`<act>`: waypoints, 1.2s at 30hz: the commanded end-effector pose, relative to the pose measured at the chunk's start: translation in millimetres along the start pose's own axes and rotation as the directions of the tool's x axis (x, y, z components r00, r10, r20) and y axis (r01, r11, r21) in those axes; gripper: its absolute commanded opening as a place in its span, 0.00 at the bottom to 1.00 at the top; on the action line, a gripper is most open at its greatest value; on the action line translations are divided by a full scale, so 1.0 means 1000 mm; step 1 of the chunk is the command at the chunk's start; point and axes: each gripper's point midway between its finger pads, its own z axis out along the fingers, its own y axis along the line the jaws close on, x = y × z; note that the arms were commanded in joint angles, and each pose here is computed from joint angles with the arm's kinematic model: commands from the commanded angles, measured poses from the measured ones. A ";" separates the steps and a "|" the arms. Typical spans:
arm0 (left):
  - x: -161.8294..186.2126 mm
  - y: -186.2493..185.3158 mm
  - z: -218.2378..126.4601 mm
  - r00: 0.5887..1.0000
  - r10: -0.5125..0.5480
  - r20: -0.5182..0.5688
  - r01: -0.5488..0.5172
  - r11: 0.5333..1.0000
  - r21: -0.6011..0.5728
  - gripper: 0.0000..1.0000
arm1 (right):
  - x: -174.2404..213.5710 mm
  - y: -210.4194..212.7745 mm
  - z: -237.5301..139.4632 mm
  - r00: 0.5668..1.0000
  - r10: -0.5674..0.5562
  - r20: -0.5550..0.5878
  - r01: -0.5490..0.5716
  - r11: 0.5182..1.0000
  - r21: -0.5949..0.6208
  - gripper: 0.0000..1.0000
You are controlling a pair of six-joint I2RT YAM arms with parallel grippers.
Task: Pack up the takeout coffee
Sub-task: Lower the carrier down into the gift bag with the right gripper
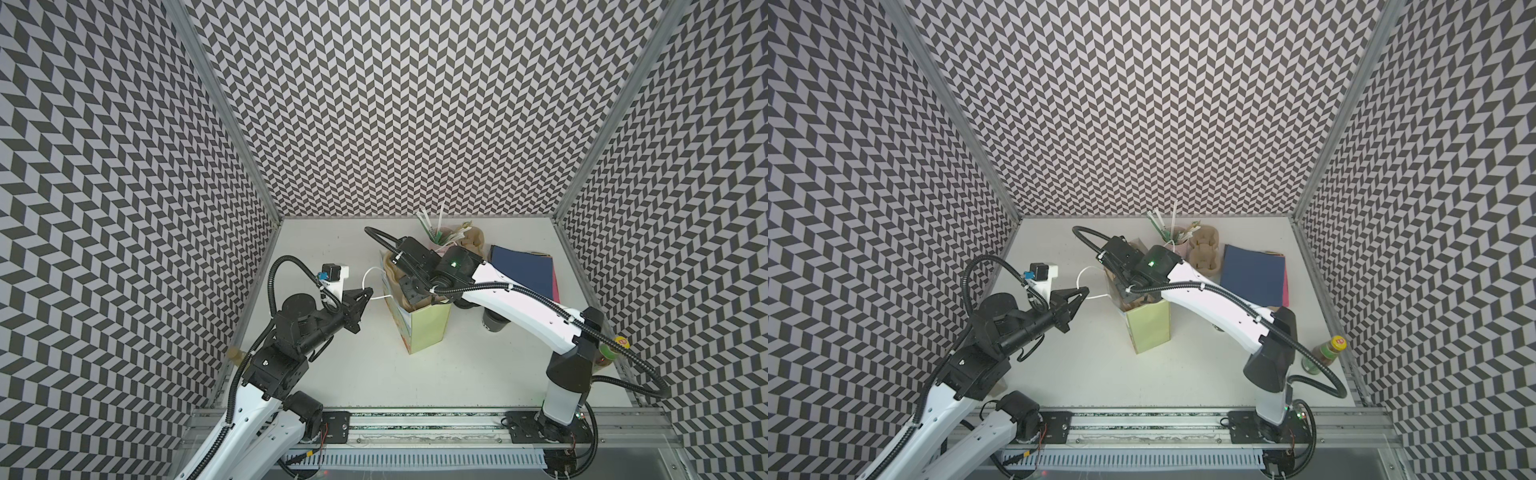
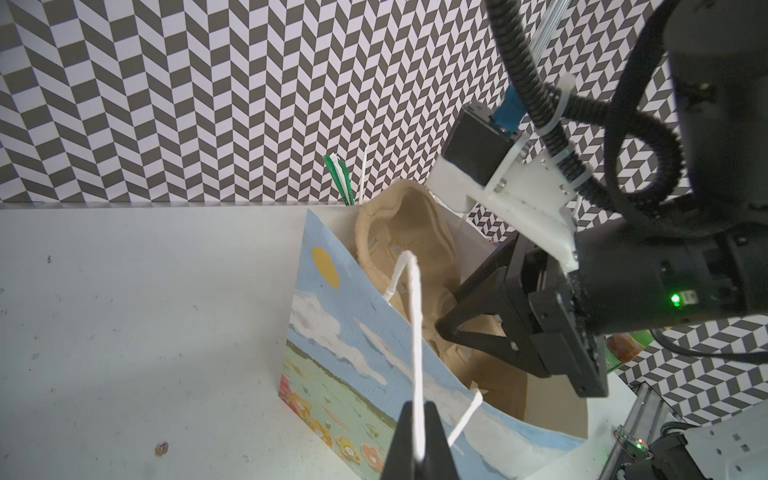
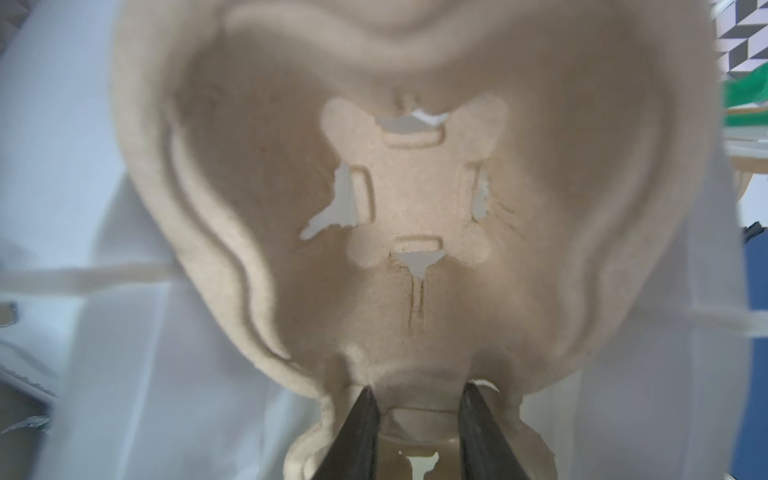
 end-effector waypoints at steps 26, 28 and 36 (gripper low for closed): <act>0.004 0.000 -0.002 1.000 0.027 -0.006 -0.027 0.999 -0.016 0.00 | 0.032 -0.017 0.039 0.978 0.080 -0.194 -0.078 0.997 0.020 0.31; 0.004 0.000 -0.002 1.000 0.027 -0.007 -0.027 1.000 -0.015 0.00 | 0.034 -0.017 0.041 0.976 0.079 -0.201 -0.076 0.997 0.023 0.31; 0.003 0.000 -0.002 1.000 0.029 -0.006 -0.029 0.999 -0.018 0.00 | 0.045 -0.016 0.050 0.970 0.079 -0.229 -0.075 0.997 0.024 0.31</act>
